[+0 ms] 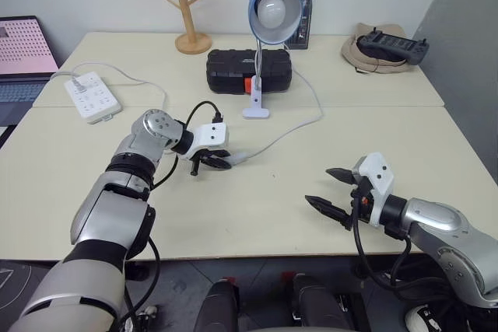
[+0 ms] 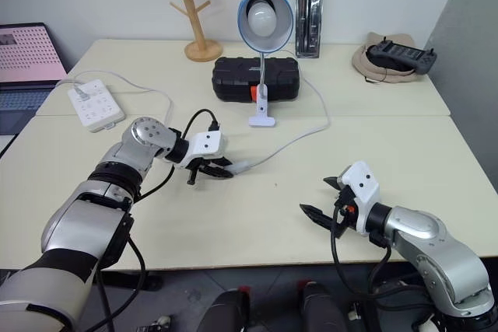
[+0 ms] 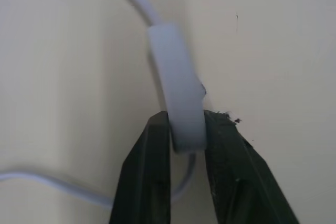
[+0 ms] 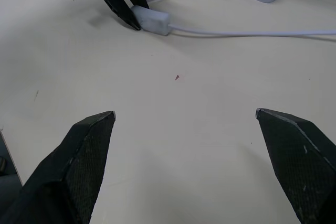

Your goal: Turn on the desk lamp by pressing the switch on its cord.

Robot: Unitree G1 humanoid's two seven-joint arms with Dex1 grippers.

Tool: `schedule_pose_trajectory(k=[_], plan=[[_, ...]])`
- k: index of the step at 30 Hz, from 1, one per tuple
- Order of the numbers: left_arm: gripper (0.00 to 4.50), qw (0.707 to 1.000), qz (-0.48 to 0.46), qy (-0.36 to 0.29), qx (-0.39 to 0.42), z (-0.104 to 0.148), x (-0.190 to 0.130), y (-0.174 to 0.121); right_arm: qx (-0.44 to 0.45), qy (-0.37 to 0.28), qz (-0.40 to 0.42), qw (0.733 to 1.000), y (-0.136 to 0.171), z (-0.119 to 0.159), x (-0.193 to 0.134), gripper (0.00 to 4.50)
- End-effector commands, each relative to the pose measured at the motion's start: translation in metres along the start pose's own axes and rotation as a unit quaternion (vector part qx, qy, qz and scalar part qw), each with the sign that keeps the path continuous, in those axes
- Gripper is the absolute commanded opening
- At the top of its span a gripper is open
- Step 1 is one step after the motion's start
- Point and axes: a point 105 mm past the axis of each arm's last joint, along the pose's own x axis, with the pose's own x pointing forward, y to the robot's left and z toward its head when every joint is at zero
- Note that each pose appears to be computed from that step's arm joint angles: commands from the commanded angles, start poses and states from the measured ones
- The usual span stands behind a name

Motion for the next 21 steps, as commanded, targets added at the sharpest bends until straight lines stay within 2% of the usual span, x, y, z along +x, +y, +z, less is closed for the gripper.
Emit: schedule_pose_trajectory(k=[1,5,9,11,16,21], plan=[[0.4,1.0,0.014,0.022,0.003,-0.007,-0.011,0.004,-0.012,-0.017,0.008,1.0,0.003,0.011,-0.003,4.5],[0.4,1.0,0.018,0.003,-0.004,0.001,-0.011,0.008,-0.009,-0.019,0.004,1.0,0.002,0.011,-0.003,4.5],[0.4,0.993,0.007,-0.086,-0.082,0.029,-0.009,0.015,0.008,-0.028,-0.002,1.0,0.0,0.011,-0.003,4.5],[0.4,0.974,-0.035,-0.165,-0.149,0.056,-0.012,0.016,0.035,-0.039,-0.003,0.999,0.0,0.012,-0.004,4.5],[0.4,0.932,-0.112,-0.256,-0.23,0.096,-0.019,0.007,0.109,-0.067,0.005,0.992,-0.001,0.015,-0.007,4.5],[0.4,0.853,-0.222,-0.337,-0.331,0.143,-0.029,-0.022,0.233,-0.149,0.034,0.96,-0.003,0.039,-0.004,4.5]])
